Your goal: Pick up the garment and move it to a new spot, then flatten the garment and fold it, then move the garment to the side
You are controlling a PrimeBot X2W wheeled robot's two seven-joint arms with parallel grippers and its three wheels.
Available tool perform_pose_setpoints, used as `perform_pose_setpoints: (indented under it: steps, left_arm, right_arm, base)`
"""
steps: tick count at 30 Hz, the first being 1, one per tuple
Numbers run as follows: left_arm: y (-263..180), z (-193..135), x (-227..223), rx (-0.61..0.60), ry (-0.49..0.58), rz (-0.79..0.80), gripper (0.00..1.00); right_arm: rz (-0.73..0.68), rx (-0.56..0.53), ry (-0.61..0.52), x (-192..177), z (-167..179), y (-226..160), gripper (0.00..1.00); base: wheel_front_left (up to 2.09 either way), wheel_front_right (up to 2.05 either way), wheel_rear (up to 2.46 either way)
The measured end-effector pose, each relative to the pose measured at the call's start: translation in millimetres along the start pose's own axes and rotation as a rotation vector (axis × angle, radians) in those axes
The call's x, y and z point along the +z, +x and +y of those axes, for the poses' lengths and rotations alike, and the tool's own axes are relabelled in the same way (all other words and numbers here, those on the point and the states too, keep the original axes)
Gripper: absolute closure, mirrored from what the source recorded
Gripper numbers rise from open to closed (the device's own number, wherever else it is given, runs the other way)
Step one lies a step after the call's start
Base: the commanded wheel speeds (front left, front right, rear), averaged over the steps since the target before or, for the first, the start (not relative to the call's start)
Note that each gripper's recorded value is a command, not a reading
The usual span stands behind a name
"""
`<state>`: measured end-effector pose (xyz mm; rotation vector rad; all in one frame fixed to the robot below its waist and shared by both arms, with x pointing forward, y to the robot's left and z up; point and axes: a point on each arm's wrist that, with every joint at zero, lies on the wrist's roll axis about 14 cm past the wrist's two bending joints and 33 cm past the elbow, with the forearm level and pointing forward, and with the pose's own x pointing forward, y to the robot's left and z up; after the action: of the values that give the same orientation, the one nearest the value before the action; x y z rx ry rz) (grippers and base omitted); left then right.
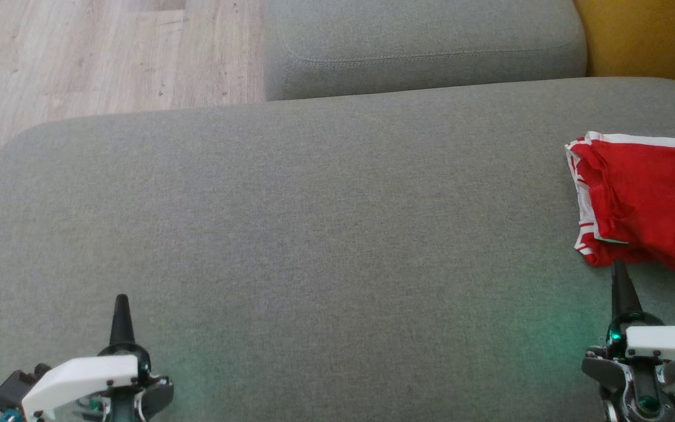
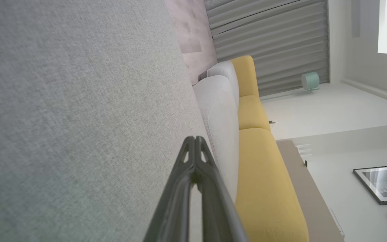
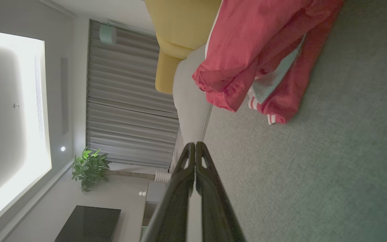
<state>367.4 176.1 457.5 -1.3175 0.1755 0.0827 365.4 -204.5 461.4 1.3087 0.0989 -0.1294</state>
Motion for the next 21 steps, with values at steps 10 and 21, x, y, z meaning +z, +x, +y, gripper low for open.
perform_pose_setpoints:
  steps: [10,21]
  left_arm:
    - [1,-5,6,-0.023,-0.108,-0.007,1.00]
    - [3,-13,15,-0.061,-0.213,-0.020,1.00]
  right_arm:
    - [0.000,0.017,0.113,2,4,2,1.00]
    - [0.003,0.042,0.223,5,11,4,1.00]
  base:
    - [0.00,0.00,0.00]
    - [0.00,0.00,0.00]
